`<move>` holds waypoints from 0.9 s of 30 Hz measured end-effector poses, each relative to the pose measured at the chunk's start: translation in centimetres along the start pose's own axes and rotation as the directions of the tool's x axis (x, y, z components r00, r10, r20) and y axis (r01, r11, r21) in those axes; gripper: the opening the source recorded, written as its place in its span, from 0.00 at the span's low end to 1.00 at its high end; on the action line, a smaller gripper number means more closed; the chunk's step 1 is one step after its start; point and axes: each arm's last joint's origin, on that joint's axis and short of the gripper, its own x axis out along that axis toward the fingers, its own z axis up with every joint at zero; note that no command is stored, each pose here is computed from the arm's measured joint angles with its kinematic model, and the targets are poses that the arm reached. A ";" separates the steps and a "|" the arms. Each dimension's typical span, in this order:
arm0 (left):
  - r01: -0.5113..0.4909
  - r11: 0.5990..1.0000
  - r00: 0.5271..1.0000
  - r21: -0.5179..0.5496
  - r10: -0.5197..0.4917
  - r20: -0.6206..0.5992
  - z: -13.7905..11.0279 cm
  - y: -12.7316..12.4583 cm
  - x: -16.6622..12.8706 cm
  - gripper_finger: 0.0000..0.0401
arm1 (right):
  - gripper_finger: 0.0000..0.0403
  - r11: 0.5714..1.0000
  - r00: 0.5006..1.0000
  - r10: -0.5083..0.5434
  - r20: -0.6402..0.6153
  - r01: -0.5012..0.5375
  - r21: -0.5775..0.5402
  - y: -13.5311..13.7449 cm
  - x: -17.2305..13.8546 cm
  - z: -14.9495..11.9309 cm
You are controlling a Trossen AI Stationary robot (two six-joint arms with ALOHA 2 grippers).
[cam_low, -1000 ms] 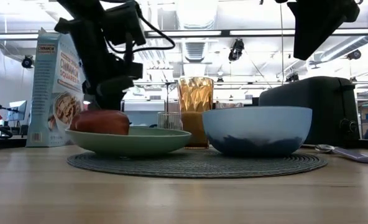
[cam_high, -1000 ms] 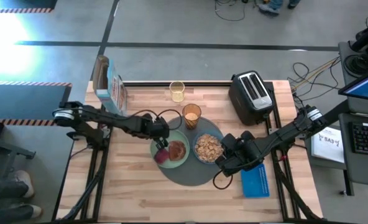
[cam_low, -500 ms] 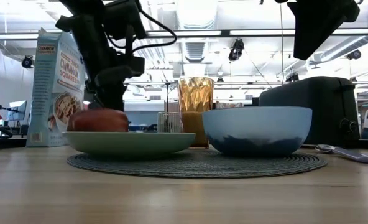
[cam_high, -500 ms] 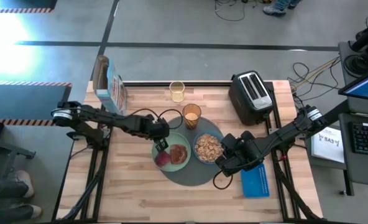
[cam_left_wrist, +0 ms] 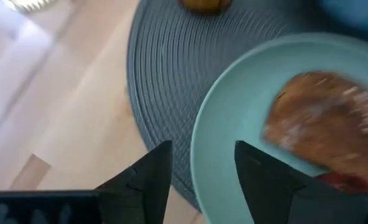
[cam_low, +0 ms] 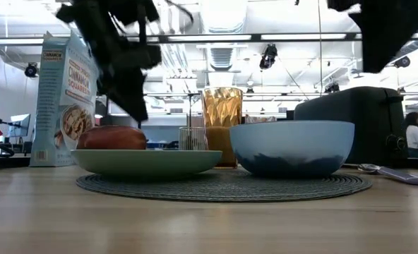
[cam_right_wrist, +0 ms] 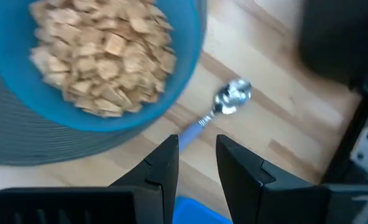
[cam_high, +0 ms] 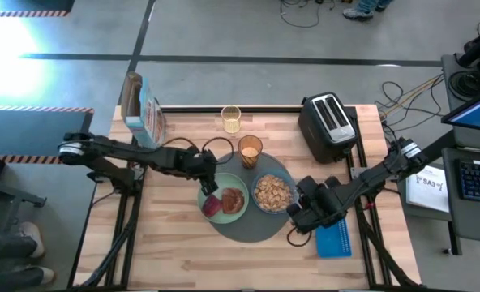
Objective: Arrange a breakfast setting
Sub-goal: Adjust the violet spoon to the right side of the bowl
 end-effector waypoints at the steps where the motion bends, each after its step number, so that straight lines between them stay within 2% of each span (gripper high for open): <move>1: 0.009 1.000 1.000 -0.003 -0.009 0.027 0.1 0.0 -0.7 0.40 | 0.24 1.000 1.000 -0.011 -0.001 0.011 0.020 -0.1 0.3 -0.3; 6: 0.073 0.997 0.982 -0.012 -0.070 0.176 0.2 0.3 -4.7 0.39 | 0.24 0.988 0.998 -0.062 -0.024 0.064 0.141 -0.5 1.7 -1.6; 13: 0.231 0.971 0.909 0.066 -0.240 0.341 -0.7 -0.8 -9.7 0.39 | 0.24 0.962 0.995 -0.075 -0.063 0.089 0.259 -0.6 2.7 -1.9; 18: 0.287 0.948 0.858 0.141 -0.320 0.401 -1.8 -1.6 -12.1 0.39 | 0.24 0.937 0.991 -0.096 -0.093 0.122 0.328 -0.9 3.7 -2.0; 27: 0.305 0.923 0.818 0.235 -0.380 0.431 -3.2 -2.0 -14.2 0.39 | 0.24 0.934 0.983 -0.029 -0.181 0.092 0.346 -0.8 6.8 -1.8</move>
